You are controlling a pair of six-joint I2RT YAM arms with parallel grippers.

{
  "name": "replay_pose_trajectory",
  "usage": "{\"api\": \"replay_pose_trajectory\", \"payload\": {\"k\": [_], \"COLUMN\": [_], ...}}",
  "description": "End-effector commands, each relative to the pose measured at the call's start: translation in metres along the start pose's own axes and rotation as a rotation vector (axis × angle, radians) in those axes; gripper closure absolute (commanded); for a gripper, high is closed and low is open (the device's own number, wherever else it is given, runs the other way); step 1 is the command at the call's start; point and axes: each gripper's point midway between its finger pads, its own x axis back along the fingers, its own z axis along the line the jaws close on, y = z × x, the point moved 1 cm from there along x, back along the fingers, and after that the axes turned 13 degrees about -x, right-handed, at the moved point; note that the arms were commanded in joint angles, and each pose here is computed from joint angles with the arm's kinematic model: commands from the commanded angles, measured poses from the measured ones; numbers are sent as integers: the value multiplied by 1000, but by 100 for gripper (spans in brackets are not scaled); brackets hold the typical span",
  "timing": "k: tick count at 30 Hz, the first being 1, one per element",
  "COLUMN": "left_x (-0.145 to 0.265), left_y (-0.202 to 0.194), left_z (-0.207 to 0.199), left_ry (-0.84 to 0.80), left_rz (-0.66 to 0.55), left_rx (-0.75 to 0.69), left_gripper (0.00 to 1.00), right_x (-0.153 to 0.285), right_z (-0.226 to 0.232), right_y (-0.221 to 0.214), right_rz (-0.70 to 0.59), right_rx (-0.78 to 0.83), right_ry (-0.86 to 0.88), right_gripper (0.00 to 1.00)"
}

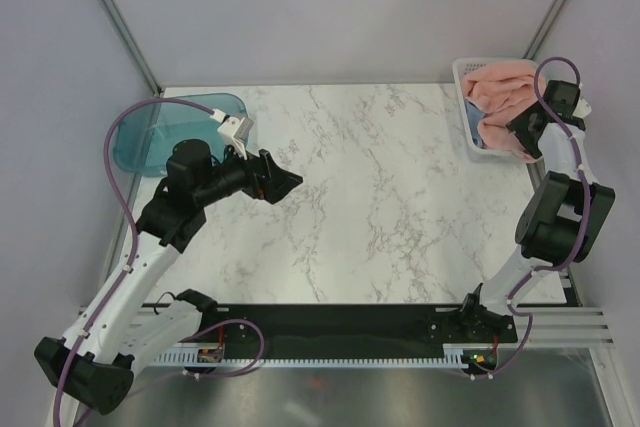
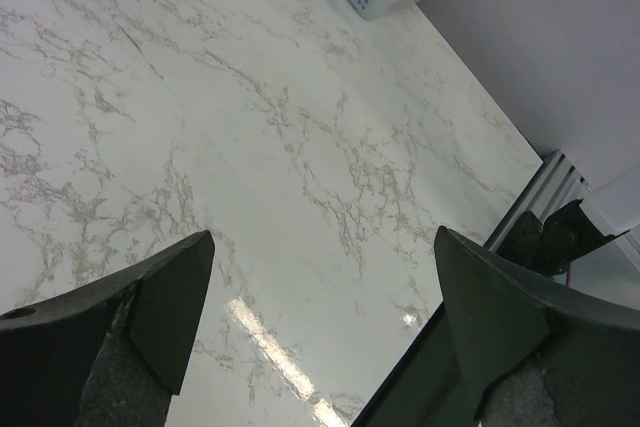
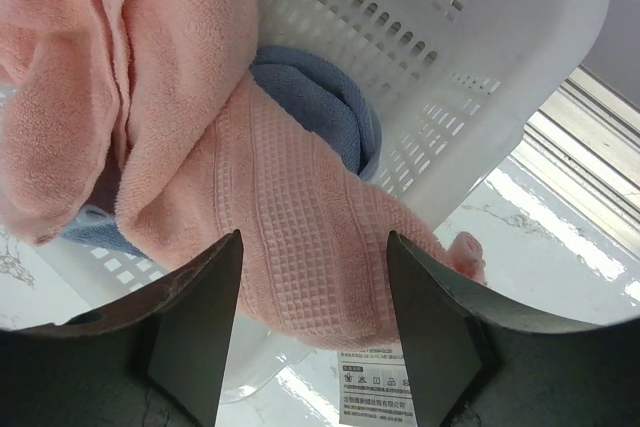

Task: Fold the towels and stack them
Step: Grab crumpled towel

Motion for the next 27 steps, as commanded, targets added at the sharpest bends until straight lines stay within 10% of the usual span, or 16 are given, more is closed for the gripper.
{"api": "replay_pose_trajectory", "payload": {"k": [1,27], "left_x": [2,2], "left_y": [10,7], "left_z": [-2,-4], "left_ry": [-3,1], "left_rz": [-46,-44], "left_rx": [-20,-41], "left_gripper": [1,1], "right_x": [11,19], "right_z": [8,-28], "right_y": [16,6], "right_rz": [-51,-41], "right_rx": [-18,-16], "right_ry": [22,-64], "right_gripper": [32,27]}}
